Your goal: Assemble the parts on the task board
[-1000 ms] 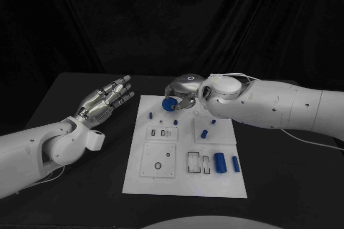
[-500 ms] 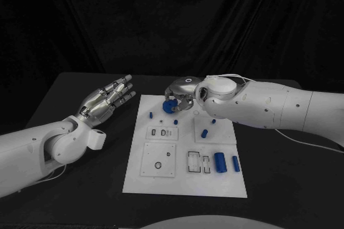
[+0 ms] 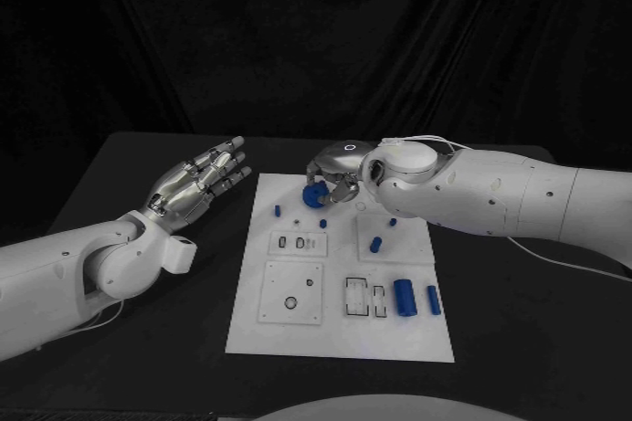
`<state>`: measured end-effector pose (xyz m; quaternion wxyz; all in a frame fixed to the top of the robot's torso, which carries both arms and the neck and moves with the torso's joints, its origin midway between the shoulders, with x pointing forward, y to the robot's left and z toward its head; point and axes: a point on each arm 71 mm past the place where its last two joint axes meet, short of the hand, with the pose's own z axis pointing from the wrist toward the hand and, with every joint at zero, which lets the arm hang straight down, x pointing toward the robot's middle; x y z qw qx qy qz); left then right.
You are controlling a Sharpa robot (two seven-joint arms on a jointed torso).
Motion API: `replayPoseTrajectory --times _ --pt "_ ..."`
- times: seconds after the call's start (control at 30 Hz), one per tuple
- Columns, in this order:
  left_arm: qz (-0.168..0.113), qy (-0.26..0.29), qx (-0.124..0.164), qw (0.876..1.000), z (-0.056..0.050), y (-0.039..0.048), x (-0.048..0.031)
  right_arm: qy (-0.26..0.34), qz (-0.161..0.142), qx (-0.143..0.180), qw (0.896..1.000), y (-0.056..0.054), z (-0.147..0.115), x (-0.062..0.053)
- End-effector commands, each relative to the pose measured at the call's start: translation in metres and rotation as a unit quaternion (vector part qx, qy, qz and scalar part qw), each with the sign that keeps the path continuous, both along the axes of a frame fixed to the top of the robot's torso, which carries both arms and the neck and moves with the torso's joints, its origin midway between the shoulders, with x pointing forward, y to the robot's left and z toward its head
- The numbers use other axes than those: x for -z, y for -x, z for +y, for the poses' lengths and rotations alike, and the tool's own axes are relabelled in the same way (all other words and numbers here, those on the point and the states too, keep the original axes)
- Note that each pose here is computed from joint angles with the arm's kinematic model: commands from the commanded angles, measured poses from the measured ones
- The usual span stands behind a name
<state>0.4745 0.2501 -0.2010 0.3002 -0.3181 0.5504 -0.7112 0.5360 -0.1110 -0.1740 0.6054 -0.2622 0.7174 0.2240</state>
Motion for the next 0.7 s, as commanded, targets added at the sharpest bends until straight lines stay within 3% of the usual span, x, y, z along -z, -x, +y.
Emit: replayPoseTrajectory --times 0.03,0.7 --pt "-0.001 0.007 0.008 1.000 -0.0020 0.0007 -0.0005 0.011 0.009 0.014 1.000 0.0002 -0.0053 0.0064" --pt "0.001 0.006 0.009 1.000 -0.0013 -0.0005 0.0004 0.008 0.014 0.011 1.000 0.0034 -0.0070 0.0138"
